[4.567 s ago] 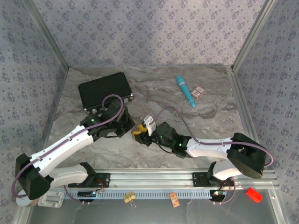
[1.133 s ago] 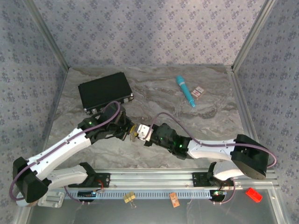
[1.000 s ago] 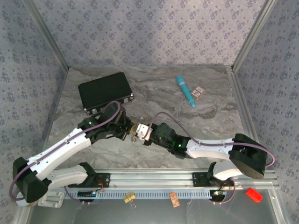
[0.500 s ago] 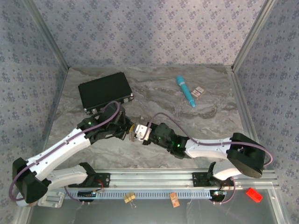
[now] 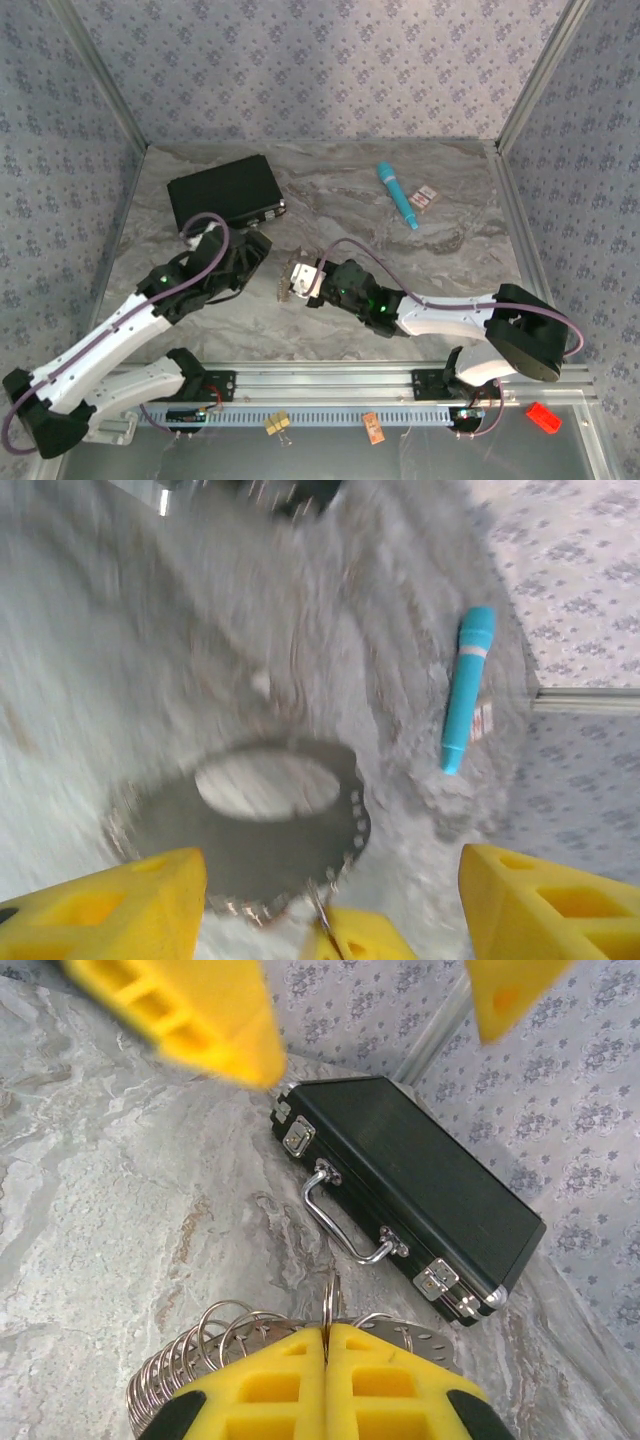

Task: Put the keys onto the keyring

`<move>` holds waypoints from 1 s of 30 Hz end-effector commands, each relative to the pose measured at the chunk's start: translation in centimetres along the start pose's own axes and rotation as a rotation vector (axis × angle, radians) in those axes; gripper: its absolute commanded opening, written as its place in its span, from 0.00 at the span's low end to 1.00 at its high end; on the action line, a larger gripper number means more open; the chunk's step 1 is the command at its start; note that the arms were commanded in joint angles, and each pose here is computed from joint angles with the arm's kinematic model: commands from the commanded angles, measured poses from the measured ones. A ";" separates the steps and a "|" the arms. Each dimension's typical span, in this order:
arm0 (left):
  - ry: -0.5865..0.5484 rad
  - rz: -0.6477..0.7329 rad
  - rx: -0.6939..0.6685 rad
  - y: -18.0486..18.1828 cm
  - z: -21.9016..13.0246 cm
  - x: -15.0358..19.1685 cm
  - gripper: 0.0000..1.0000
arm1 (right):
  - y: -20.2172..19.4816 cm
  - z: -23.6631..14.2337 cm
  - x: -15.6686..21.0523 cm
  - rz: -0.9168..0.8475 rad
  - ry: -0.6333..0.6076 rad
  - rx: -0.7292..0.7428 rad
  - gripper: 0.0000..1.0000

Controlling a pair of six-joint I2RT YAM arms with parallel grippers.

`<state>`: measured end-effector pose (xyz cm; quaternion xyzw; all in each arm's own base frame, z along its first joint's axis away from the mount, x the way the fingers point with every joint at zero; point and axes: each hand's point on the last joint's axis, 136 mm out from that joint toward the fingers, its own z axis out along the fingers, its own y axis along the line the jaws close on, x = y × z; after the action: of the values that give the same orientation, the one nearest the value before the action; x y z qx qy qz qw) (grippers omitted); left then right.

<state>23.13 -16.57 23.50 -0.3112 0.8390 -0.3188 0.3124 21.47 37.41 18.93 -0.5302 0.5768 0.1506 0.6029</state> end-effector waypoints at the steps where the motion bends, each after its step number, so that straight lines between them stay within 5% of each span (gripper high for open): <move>1: -0.252 0.592 0.035 -1.3 -0.8 -4.0 0.67 | 0.1 -0.1 -0.3 0.041 0.001 -0.057 0.00; 6: -0.230 1.437 0.224 -2.1 0.0 0.2 0.61 | -0.2 -0.6 -0.4 0.081 -0.005 -0.105 0.00; 9: -0.225 1.691 0.274 -0.8 0.4 1.7 0.57 | -0.5 -0.7 -0.4 0.087 0.000 -0.117 0.00; 18: -0.101 1.981 0.461 0.8 2.2 4.5 0.42 | -0.3 -0.6 -0.6 0.089 0.003 -0.153 0.00; 30: -0.026 2.035 0.646 0.8 2.5 7.4 0.33 | -0.5 -0.7 -1.5 0.085 -0.015 -0.161 0.00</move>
<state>20.95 -21.48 18.60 0.6096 0.6085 -0.0900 0.5000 20.96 37.03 18.50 -0.5604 0.5876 0.2125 0.5437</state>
